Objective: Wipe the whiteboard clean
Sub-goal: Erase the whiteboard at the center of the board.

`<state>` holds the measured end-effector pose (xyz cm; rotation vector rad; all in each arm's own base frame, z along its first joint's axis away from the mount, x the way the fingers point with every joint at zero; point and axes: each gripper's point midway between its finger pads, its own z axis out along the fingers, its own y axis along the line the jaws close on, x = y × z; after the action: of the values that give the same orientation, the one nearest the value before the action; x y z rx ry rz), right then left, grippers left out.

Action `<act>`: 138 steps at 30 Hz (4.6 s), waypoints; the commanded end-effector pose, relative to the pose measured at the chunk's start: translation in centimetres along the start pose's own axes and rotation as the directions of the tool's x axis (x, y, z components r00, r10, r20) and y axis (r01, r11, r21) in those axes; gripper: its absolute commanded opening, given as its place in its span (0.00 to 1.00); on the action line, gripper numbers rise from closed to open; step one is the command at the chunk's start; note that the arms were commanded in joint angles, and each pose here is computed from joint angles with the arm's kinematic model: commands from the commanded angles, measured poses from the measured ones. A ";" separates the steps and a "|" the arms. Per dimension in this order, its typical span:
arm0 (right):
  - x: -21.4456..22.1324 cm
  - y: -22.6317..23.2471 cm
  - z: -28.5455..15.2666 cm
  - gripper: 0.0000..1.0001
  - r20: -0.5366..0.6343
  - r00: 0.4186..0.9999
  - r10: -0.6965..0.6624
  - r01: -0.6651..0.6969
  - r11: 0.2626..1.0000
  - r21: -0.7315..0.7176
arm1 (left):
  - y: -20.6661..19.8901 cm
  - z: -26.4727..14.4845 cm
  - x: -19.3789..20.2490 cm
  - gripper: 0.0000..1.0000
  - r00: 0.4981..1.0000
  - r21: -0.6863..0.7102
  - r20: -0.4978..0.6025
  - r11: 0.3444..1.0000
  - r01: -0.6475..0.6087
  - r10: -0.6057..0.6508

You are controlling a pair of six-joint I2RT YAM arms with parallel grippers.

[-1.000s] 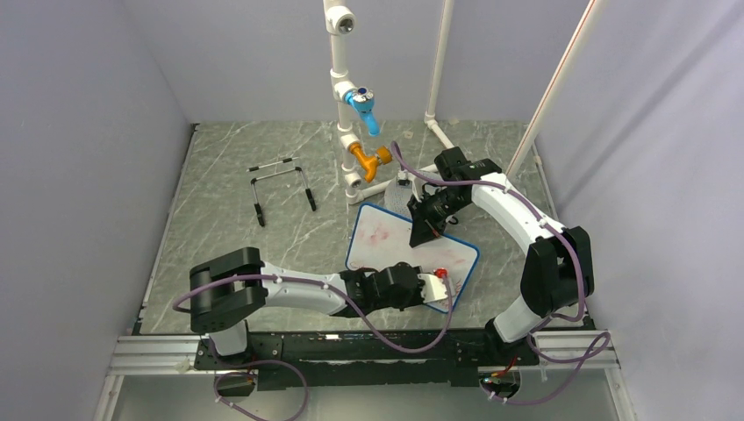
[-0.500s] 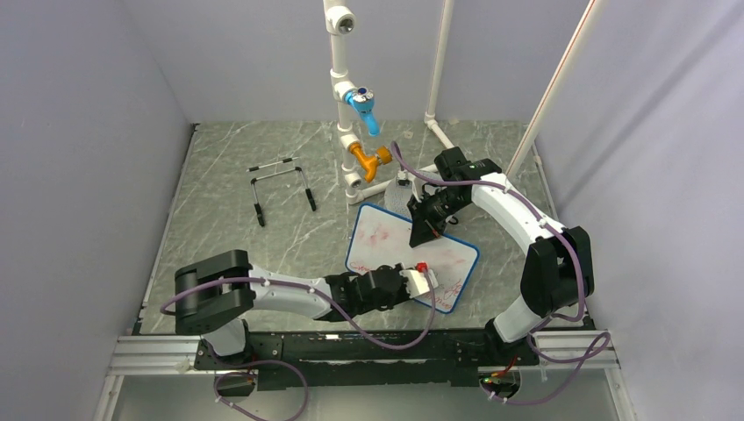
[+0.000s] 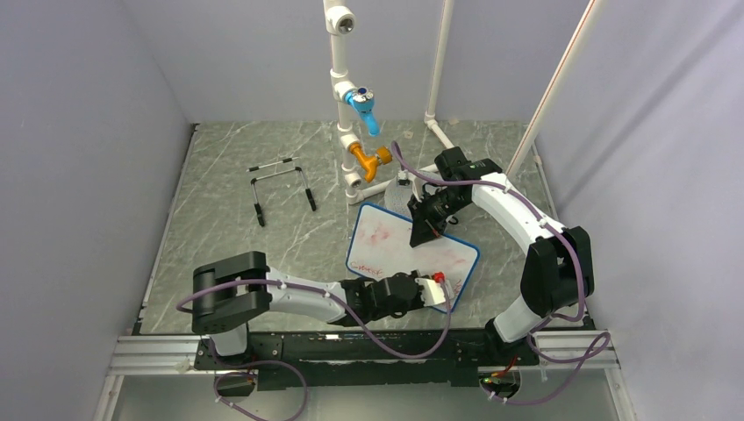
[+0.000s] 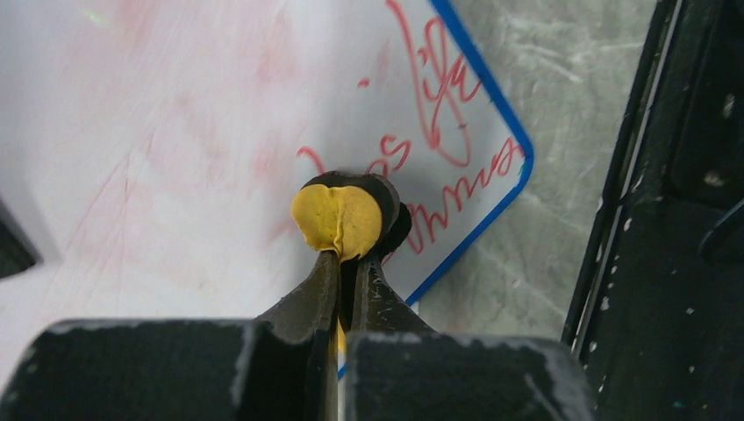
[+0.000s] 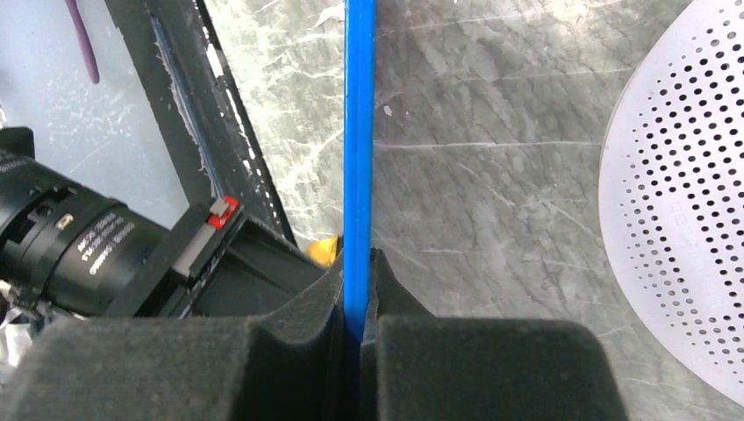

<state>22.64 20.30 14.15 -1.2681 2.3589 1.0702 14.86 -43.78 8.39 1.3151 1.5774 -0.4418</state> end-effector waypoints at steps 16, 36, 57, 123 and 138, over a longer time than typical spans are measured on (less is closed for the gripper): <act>-2.0 1.3 0.1 0.00 0.089 0.985 -0.146 0.151 0.987 -0.050 | 8.4 -0.7 -2.1 0.00 0.984 -0.279 0.092 0.944 0.174 -0.154; -2.0 1.2 0.2 0.00 0.087 0.986 -0.144 0.149 0.988 -0.051 | -0.3 1.0 -7.0 0.00 0.981 -0.033 0.190 0.999 0.035 -0.028; -2.1 1.4 0.0 0.00 0.092 0.985 -0.149 0.154 0.987 -0.051 | 7.5 -1.3 -1.2 0.00 0.976 -0.268 0.101 0.940 0.211 -0.191; -2.1 1.5 -0.1 0.00 0.096 0.983 -0.155 0.160 0.986 -0.049 | 2.9 -2.5 1.4 0.00 1.000 -0.285 0.004 0.958 0.012 -0.011; -2.1 1.6 -0.1 0.00 0.097 0.983 -0.155 0.160 0.986 -0.051 | -4.5 1.1 -5.0 0.00 0.975 -0.004 0.118 0.982 -0.190 0.189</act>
<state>22.07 20.84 14.54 -1.3054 2.3183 1.1060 10.79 -46.69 8.82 1.4075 1.3777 -0.3520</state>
